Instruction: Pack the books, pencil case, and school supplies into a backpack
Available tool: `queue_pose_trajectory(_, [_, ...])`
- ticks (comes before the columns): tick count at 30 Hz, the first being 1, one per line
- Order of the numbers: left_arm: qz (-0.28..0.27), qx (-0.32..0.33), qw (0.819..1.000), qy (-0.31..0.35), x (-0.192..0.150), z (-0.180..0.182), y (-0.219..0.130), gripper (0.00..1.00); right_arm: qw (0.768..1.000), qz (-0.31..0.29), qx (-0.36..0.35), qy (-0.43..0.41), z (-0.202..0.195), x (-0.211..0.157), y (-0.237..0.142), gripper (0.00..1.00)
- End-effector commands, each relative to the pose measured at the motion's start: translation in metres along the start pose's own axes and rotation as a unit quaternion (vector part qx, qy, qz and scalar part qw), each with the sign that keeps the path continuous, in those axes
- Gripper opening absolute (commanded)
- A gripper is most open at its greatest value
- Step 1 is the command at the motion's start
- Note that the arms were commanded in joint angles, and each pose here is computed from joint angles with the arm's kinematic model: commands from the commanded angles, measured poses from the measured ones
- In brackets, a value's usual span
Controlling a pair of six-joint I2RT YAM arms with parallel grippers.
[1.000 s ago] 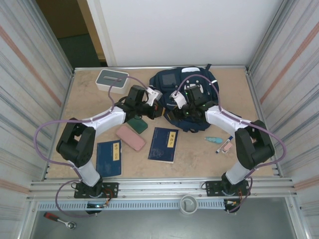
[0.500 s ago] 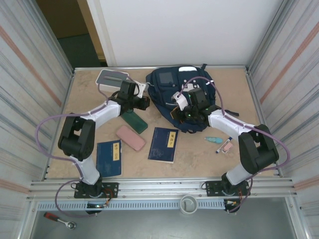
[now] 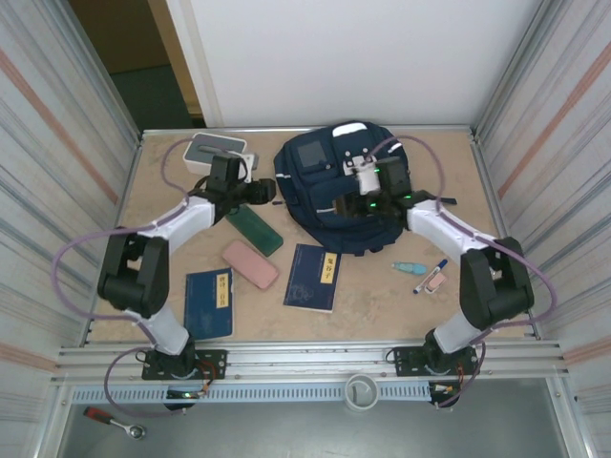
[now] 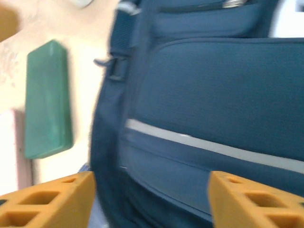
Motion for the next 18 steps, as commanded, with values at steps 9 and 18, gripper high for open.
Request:
queue_pose_trajectory(9, [0.059, -0.071, 0.965, 0.244, -0.03, -0.111, 0.027, 0.81, 0.944, 0.034, -0.186, 0.271, -0.141, -0.038, -0.018, 0.69])
queue_pose_trajectory(18, [0.166, -0.032, 0.939, 0.301, -0.057, -0.119, 0.079, 0.87, 0.943, 0.061, -0.166, 0.282, -0.142, -0.065, 0.004, 0.62])
Point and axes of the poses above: each hand's point on the last joint's axis, 136 mm out from that joint toward the fingers, its own y axis out along the fingers, its own z axis along the line the jaws close on, x = y × z, the point moved 2 cm from there along -y, back along the fingers, and after that the axes turned 1 degree about -y, right-handed, at the moved point
